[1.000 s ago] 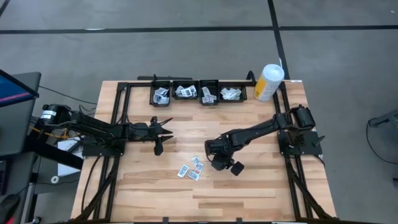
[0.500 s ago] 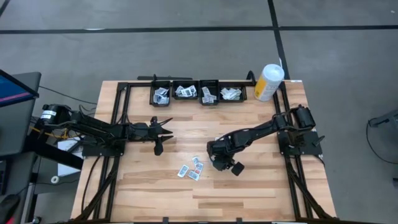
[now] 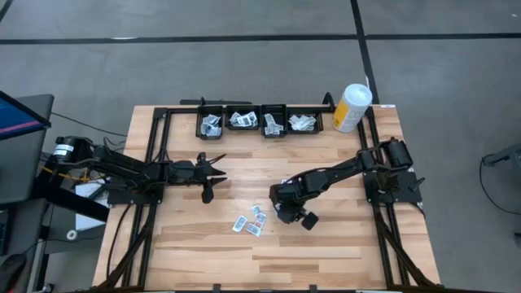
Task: Pick & Place First Aid Supplies
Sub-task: Put the orange ointment pack into the middle right black bin
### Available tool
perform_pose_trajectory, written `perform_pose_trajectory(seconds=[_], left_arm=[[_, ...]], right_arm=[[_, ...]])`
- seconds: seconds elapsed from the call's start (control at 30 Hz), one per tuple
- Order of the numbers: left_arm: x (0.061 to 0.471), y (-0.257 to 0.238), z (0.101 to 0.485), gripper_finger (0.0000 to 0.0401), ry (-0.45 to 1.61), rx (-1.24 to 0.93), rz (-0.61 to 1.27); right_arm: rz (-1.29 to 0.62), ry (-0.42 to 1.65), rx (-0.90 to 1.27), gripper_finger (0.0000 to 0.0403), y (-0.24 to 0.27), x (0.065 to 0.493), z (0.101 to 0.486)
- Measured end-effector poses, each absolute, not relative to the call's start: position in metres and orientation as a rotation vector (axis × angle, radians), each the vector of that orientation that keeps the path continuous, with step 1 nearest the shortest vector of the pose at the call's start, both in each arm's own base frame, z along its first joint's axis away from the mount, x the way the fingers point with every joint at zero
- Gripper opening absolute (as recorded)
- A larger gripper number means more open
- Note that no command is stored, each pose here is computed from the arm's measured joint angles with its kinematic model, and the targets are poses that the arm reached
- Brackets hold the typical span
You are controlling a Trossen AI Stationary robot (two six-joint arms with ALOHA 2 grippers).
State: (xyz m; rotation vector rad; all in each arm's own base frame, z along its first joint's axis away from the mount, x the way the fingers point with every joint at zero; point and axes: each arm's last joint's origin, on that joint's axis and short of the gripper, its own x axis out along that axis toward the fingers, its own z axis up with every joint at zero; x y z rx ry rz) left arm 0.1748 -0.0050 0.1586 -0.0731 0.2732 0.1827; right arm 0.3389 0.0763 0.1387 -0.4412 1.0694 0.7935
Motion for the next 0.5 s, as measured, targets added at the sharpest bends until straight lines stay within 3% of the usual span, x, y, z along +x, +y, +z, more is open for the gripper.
perform_pose_trajectory(seconds=[0.5], left_arm=[[0.1748,-0.0050,0.1587,0.0088,0.273,-0.073,0.183]], right_arm=[[0.768,1.043,-0.462,0.0066,0.0765,0.3432,0.1418]])
